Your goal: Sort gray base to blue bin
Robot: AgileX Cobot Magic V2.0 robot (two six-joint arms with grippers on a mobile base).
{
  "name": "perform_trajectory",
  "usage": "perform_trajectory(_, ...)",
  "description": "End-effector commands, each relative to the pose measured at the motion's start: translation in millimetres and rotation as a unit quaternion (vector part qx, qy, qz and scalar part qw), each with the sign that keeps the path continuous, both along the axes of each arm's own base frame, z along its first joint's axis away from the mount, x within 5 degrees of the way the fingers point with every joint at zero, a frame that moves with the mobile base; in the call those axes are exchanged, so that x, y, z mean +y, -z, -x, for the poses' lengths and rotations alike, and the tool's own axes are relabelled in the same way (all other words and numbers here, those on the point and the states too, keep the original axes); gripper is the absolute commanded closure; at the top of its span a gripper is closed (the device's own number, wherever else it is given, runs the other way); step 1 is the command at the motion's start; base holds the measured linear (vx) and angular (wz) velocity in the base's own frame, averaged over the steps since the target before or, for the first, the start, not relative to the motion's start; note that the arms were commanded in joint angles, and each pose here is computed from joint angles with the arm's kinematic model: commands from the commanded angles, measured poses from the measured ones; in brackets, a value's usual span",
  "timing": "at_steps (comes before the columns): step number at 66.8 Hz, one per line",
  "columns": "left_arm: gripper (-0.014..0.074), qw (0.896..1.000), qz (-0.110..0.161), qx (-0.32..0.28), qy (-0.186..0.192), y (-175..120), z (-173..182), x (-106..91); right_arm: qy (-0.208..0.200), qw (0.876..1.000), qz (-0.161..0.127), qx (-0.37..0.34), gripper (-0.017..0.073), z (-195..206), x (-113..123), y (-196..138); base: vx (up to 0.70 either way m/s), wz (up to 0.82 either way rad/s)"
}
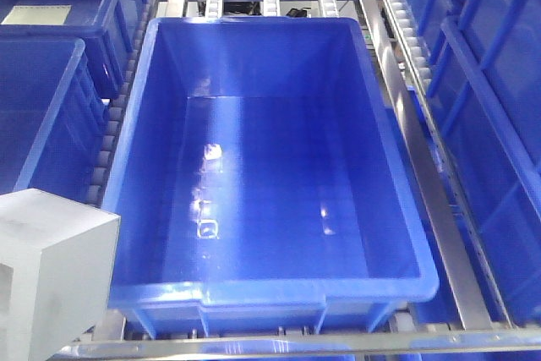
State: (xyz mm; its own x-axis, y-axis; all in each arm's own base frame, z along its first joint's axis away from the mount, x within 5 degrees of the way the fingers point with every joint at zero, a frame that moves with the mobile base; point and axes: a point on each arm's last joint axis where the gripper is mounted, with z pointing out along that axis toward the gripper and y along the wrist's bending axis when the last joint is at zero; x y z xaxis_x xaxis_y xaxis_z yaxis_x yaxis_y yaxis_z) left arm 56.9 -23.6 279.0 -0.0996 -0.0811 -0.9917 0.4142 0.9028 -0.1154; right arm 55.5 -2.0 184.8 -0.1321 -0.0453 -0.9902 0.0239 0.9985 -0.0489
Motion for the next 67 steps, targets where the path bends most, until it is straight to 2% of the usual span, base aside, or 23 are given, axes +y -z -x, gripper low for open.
perform_trajectory(1, 0.0601, 0.998, 0.030, -0.053, 0.021, -18.9, 2.5, -2.7, 0.001, 0.999, 0.009, -0.041, 0.0564, -0.4, -0.1, -6.0, 0.10, 0.09)
perform_trajectory(67, 0.0601, 0.998, 0.030, -0.053, 0.021, -18.9, 2.5, -2.7, 0.001, 0.999, 0.009, -0.040, 0.0564, -0.3, -0.2, -5.8, 0.08, 0.00)
